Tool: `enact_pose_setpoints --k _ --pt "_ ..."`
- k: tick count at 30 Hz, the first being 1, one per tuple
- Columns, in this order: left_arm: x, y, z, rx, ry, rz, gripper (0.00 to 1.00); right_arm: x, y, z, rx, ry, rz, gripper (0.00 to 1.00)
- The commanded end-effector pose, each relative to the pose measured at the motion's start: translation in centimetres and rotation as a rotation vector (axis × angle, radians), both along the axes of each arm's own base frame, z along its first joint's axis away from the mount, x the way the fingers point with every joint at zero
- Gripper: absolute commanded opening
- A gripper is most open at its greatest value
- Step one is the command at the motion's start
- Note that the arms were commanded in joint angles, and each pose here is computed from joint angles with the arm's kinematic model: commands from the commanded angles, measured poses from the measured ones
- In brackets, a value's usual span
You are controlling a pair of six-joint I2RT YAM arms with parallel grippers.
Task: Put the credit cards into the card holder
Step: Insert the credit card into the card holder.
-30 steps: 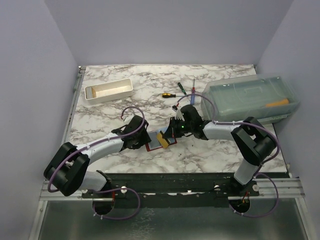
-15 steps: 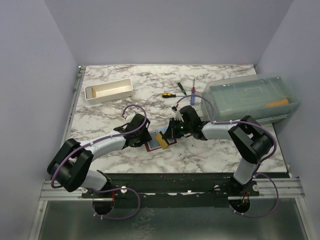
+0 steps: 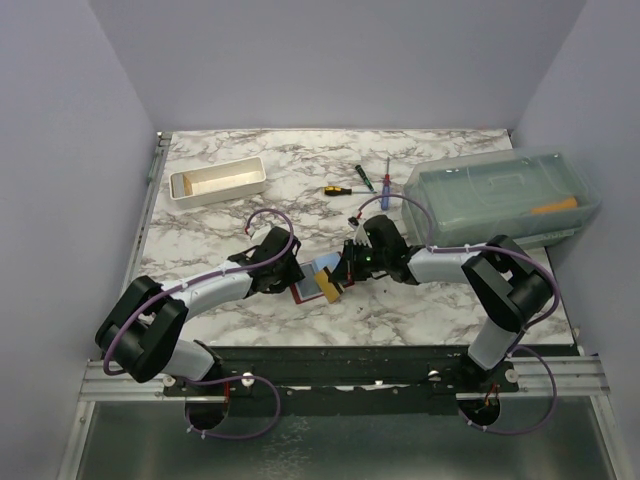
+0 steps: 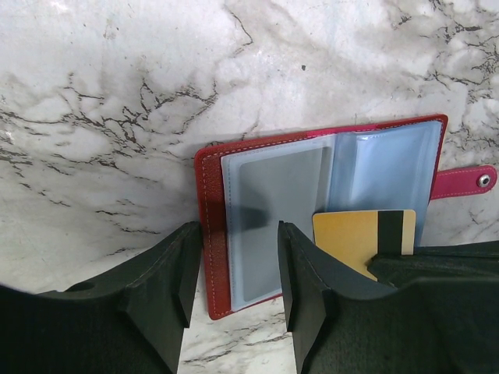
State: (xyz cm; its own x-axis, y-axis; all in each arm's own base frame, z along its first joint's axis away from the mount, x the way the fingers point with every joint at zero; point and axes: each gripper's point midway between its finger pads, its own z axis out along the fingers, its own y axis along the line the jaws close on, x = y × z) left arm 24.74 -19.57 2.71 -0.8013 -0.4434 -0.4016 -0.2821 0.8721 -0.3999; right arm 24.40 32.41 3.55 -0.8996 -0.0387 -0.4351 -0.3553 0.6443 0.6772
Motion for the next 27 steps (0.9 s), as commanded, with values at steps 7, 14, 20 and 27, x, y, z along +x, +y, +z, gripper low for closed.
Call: enact_pose_setpoints --k 7,14,20,27 --pt "-3.3 3.2 -3.9 0.129 0.136 0.020 0.50 1.8 -1.0 -1.8 -0.083 0.001 -0.073 0.00" --pt "-3.5 3.2 -4.1 0.126 0.143 0.020 0.50 1.9 -1.1 -2.0 -0.082 0.010 -0.083 0.00" --pt "-3.7 3.1 -4.3 0.115 0.154 0.022 0.49 2.2 -0.9 -2.5 -0.092 0.025 -0.090 0.00" --pt "-3.8 3.2 -4.4 0.114 0.155 0.025 0.49 2.4 -0.3 -2.7 -0.077 0.036 -0.070 0.00"
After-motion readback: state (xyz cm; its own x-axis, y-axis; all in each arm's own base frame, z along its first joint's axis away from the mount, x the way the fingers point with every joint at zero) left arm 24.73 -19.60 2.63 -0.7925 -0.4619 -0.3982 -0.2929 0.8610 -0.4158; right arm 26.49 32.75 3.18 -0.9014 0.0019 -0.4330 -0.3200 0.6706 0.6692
